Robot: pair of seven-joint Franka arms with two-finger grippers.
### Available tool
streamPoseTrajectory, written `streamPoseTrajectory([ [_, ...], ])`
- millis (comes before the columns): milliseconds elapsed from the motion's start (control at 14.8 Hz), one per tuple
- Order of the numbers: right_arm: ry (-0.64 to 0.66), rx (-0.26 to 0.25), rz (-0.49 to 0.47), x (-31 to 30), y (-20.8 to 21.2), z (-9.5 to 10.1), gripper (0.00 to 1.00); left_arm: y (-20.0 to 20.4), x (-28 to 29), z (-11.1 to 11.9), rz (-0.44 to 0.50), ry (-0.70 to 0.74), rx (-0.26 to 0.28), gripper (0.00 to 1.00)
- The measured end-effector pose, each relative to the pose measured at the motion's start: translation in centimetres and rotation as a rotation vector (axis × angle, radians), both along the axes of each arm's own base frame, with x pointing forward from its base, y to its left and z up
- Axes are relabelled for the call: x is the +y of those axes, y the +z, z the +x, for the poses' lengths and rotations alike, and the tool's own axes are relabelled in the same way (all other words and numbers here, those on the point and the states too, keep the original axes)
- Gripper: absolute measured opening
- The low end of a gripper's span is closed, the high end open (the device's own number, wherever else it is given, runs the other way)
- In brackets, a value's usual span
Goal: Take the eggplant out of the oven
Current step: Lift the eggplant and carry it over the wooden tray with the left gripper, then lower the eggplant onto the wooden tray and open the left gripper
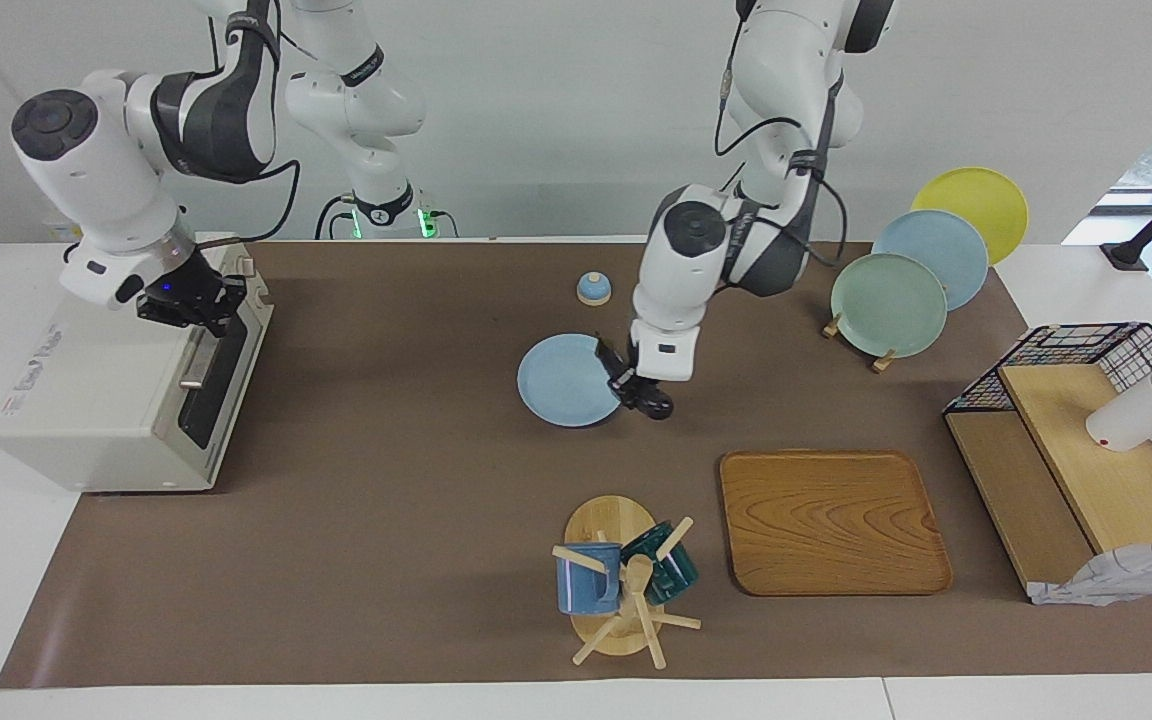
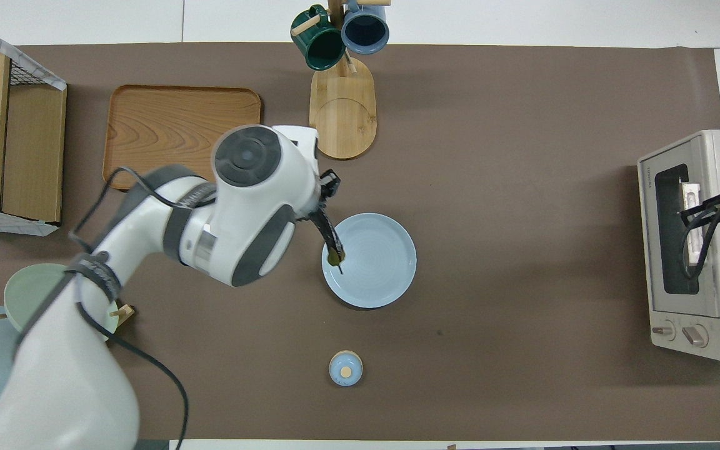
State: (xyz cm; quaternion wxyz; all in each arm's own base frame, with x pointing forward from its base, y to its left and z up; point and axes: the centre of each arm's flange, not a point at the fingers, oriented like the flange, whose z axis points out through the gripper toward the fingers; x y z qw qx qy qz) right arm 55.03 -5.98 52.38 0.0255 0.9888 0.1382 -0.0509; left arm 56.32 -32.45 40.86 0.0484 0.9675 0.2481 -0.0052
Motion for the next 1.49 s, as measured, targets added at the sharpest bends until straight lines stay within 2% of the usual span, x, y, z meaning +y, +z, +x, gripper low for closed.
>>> streamPoseTrajectory([
  [68, -0.030, -0.011, 0.002, 2.9, 1.4, 0.3, 0.01, 1.2, 3.5, 2.1, 0.000, -0.070, -0.016, 0.36],
  [135, -0.053, -0.017, -0.001, 5.5, 2.2, 0.4, 0.08, 1.6, 7.0, 3.9, 0.002, -0.139, -0.031, 0.36],
  [271, -0.078, -0.007, -0.008, 8.2, 2.2, 0.2, 0.28, 0.9, 13.3, 6.4, 0.010, -0.258, -0.042, 0.36],
  [406, -0.102, 0.006, -0.003, 7.5, 1.7, 0.4, 0.48, -1.0, 17.8, 8.3, 0.015, -0.318, -0.030, 0.36],
  [474, -0.119, 0.010, 0.001, 6.7, 1.5, 0.5, 0.56, -1.7, 19.2, 9.4, 0.016, -0.326, -0.030, 0.36],
  [542, -0.137, 0.011, 0.004, 5.8, 1.4, 0.5, 0.70, -2.5, 20.0, 10.6, 0.015, -0.329, -0.033, 0.36],
  [745, -0.165, 0.024, 0.005, 4.3, 1.4, 0.7, 1.00, -5.9, 20.8, 13.9, 0.014, -0.357, -0.037, 0.36],
  [948, -0.177, 0.035, 0.003, 4.4, 1.9, 0.8, 1.00, -8.2, 22.3, 15.7, 0.018, -0.399, -0.071, 0.36],
  [1286, -0.198, 0.041, 0.000, 4.1, 2.0, 0.7, 1.00, -8.0, 22.0, 16.0, 0.018, -0.431, -0.089, 0.36],
  [1354, -0.211, 0.039, -0.001, 3.4, 2.1, 0.7, 1.00, -8.0, 22.0, 16.0, 0.018, -0.446, -0.090, 0.41],
  [1490, -0.232, 0.036, -0.001, 2.3, 2.2, 0.7, 1.00, -8.0, 22.0, 15.9, 0.017, -0.458, -0.081, 0.63],
])
